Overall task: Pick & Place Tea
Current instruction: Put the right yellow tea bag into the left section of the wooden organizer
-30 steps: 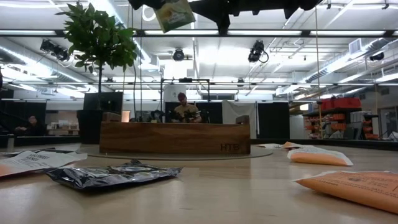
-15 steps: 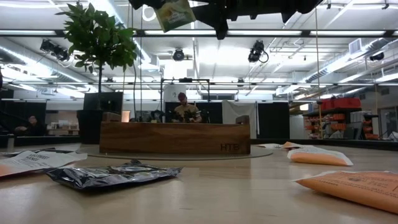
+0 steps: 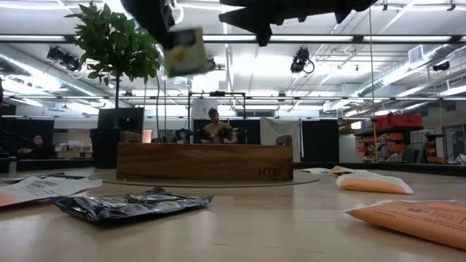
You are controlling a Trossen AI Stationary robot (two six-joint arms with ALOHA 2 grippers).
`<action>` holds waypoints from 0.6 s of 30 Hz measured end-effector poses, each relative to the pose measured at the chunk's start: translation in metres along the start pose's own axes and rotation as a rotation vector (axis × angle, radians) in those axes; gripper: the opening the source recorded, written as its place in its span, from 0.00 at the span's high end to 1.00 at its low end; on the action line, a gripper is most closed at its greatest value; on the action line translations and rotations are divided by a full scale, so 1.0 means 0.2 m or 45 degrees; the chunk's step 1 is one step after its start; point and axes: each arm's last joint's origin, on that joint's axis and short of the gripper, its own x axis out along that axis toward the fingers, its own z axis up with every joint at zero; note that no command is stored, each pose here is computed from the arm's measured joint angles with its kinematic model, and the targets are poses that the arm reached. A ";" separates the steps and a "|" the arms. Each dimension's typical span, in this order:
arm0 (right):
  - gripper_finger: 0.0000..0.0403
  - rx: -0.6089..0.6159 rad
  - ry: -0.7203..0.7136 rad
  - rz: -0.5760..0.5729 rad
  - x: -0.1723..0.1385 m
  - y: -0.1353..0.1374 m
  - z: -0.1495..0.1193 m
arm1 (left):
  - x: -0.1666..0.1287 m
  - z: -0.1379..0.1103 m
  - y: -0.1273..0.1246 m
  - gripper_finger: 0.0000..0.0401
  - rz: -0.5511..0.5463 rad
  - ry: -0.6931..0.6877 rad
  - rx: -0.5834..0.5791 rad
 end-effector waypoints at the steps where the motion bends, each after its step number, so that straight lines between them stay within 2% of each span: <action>1: 0.52 -0.001 0.035 0.003 -0.01 0.01 -0.01 | 0.03 -0.01 0.00 1.00 0.003 0.035 0.005; 8: 0.52 -0.007 0.163 -0.027 -0.04 0.07 -0.04 | 0.16 -0.10 -0.01 1.00 0.015 0.154 -0.010; 14: 0.52 -0.026 0.183 -0.033 -0.03 0.12 -0.05 | 0.25 -0.15 0.01 1.00 0.027 0.155 -0.062; 18: 0.52 -0.037 0.185 -0.044 -0.03 0.14 -0.05 | 0.28 -0.18 0.04 1.00 -0.030 0.171 -0.097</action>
